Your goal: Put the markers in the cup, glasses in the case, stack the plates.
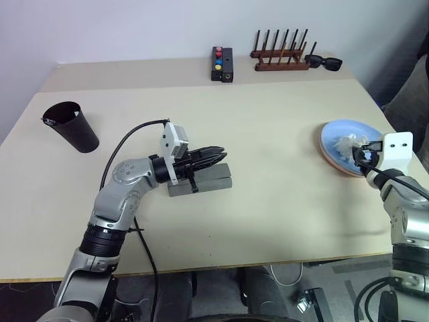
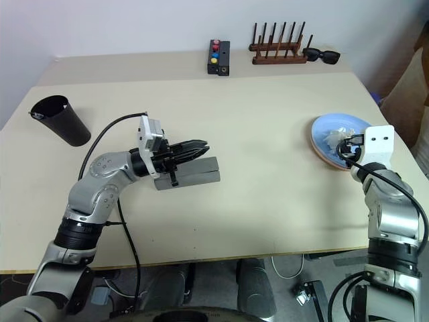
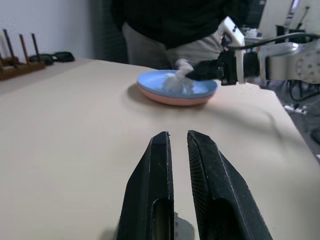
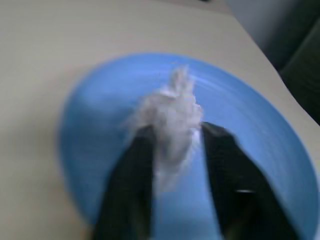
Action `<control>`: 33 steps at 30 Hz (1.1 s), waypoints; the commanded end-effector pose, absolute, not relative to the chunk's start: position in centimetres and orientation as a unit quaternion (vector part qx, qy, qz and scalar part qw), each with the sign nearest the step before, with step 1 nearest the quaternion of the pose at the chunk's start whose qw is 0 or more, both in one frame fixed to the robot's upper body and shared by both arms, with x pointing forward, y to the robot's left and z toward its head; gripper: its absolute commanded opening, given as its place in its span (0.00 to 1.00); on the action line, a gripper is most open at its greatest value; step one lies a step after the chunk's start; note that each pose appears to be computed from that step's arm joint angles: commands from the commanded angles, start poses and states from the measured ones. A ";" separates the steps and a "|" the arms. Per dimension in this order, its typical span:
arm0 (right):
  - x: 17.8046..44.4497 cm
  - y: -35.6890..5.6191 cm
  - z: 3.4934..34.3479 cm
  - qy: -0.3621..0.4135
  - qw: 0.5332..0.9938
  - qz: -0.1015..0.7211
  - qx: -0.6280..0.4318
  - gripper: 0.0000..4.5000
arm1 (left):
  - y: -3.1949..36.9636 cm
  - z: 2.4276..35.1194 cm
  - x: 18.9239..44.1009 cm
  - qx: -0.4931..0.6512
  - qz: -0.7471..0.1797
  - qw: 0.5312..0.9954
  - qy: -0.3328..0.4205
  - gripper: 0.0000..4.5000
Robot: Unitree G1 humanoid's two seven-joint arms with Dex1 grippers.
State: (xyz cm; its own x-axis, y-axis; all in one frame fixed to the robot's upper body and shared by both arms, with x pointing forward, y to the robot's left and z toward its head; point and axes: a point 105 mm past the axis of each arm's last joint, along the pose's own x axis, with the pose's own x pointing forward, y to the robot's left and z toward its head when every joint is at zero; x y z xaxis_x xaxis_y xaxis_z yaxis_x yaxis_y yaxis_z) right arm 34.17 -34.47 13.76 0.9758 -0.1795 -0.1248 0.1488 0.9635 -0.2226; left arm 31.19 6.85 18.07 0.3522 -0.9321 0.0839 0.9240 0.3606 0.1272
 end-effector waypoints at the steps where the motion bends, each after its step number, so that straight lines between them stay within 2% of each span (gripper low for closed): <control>1: 34.4 -35.4 16.5 0.027 0.984 -0.102 -0.142 0.75 | 7.3 19.3 30.9 0.037 -0.551 0.829 -0.088 0.11; 2: 34.5 -35.3 17.2 0.011 0.984 -0.102 -0.144 0.85 | 7.5 19.4 30.8 0.038 -0.546 0.832 -0.088 0.11; 5: 34.6 -34.0 19.1 -0.040 0.987 -0.071 -0.138 0.85 | 8.2 19.7 31.1 0.048 -0.521 0.848 -0.088 0.11; 7: 34.8 -31.5 19.6 -0.063 0.990 -0.004 -0.123 0.85 | 9.7 19.9 31.4 0.055 -0.489 0.866 -0.088 0.11; 12: 34.2 -24.8 18.8 -0.065 0.974 0.187 -0.113 0.85 | 15.1 19.4 31.2 0.072 -0.394 0.913 -0.073 0.11; 17: 33.0 -21.2 17.3 -0.035 0.944 0.311 -0.101 0.85 | 20.5 17.1 29.8 0.098 -0.287 0.952 -0.047 0.11; 23: 32.8 -20.5 16.3 -0.015 0.929 0.358 -0.090 0.85 | 26.2 14.5 27.1 0.110 -0.193 0.975 -0.003 0.11; 33: 33.9 -19.9 15.5 -0.008 0.924 0.371 -0.092 0.85 | 27.8 13.4 25.4 0.107 -0.157 0.982 0.007 0.11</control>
